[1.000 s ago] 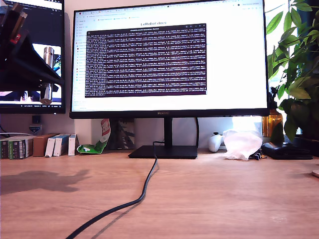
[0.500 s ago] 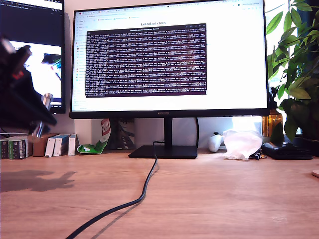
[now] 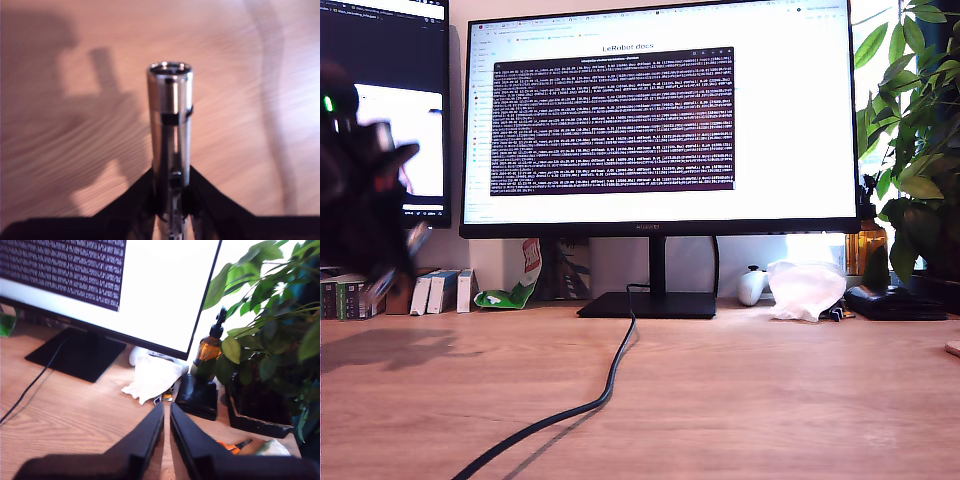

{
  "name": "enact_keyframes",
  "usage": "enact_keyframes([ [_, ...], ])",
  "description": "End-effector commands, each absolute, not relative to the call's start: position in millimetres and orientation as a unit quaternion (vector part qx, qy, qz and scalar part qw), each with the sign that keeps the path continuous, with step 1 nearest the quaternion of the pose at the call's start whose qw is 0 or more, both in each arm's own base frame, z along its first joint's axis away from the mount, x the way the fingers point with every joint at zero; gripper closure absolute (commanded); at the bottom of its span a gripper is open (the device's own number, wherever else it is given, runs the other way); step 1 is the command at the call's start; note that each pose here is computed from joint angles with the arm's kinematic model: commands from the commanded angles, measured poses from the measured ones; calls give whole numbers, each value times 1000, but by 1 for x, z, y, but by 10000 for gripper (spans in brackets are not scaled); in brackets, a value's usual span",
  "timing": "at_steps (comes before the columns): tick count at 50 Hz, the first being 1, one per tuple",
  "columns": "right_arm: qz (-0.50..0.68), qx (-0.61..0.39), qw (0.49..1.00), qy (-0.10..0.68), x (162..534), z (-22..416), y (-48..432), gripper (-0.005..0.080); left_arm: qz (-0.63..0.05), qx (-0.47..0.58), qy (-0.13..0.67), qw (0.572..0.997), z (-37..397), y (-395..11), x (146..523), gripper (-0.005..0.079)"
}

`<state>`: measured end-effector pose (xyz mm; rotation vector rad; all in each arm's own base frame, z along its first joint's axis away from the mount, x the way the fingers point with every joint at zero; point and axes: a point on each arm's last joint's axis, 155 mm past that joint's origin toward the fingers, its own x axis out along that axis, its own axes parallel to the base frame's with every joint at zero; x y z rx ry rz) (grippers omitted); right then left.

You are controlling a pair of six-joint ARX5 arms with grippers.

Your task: Pick the metallic laser pointer with your right arm, pass it to your left arm, then place it down to the left side of the table

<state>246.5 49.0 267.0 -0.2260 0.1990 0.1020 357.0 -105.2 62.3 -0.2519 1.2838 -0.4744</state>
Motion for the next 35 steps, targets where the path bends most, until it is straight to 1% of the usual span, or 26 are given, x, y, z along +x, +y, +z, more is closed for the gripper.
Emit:
enact_keyframes([
  [1, 45, -117, 986, 110, 247, 256, 46, 765, -202, -100, 602, 766, 55, -97, 362, 764],
  [12, 45, -115, 987, 105, 245, 259, 46, 765, -141, -28, 630, 763, 32, -72, 363, 764],
  [18, 45, -113, 988, 101, 246, 261, 46, 765, -135, -1, 622, 771, 31, -68, 369, 762],
  [23, 45, -111, 988, 97, 246, 263, 46, 765, -124, 13, 612, 781, 31, -63, 376, 712],
  [31, 44, -110, 988, 95, 247, 264, 46, 765, -118, 29, 601, 790, 32, -64, 383, 693],
  [35, 44, -110, 988, 95, 247, 264, 46, 765, -119, 32, 597, 793, 32, -66, 385, 644],
])
